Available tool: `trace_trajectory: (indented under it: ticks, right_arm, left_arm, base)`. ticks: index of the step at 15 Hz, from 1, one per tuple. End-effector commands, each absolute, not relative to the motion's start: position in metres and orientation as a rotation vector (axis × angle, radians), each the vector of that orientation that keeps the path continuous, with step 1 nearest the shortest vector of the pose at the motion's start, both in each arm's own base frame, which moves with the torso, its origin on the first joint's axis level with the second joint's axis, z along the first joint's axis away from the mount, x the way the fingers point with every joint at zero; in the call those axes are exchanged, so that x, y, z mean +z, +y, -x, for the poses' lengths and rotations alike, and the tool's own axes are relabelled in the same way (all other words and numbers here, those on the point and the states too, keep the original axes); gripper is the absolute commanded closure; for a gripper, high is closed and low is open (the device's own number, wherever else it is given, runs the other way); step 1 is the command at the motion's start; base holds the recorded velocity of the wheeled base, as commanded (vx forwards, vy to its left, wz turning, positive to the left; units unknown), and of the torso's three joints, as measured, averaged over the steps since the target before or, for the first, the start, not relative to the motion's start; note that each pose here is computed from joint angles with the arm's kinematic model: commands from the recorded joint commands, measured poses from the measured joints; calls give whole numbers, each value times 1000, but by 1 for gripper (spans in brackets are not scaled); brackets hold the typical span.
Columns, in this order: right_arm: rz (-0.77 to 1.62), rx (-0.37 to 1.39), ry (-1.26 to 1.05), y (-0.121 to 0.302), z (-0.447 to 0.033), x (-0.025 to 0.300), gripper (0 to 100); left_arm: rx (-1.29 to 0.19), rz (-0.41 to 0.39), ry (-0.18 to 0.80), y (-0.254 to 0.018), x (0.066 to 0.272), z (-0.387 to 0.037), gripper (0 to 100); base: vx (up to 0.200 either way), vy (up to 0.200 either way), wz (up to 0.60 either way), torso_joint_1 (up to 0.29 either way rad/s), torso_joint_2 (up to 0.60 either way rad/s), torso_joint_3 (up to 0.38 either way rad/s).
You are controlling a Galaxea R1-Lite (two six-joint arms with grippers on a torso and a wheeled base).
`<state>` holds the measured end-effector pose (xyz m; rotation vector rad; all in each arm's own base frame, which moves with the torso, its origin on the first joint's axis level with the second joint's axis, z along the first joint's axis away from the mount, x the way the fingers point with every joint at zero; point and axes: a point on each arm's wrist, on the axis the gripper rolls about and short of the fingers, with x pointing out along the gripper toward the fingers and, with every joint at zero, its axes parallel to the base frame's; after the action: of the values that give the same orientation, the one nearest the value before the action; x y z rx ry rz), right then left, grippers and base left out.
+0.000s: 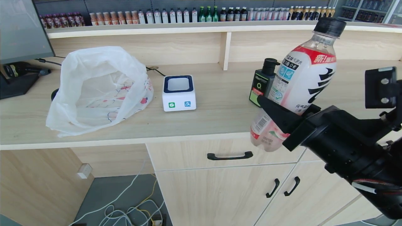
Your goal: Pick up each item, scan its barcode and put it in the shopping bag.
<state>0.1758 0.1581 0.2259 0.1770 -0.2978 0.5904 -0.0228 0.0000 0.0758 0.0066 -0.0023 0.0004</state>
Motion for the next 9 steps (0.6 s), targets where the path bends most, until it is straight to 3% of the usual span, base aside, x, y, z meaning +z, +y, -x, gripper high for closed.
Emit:
trace_trajectory:
  ticks: [1, 6, 9]
  right_arm:
    - [-141, 510, -336, 155, -174, 233, 100]
    - [-104, 313, -452, 138, -192, 260, 100]
    - [-103, 293, -491, 140, -199, 266, 100]
  left_arm:
    - [0, -8, -3, 0, 76, 23, 0]
    - [0, -9, -3, 0, 76, 23, 0]
    - [2, -9, -3, 0, 76, 23, 0]
  base:
    - [0, 0, 0, 0, 0, 0]
    - [0, 0, 0, 0, 0, 0]
    - [0, 0, 0, 0, 0, 0]
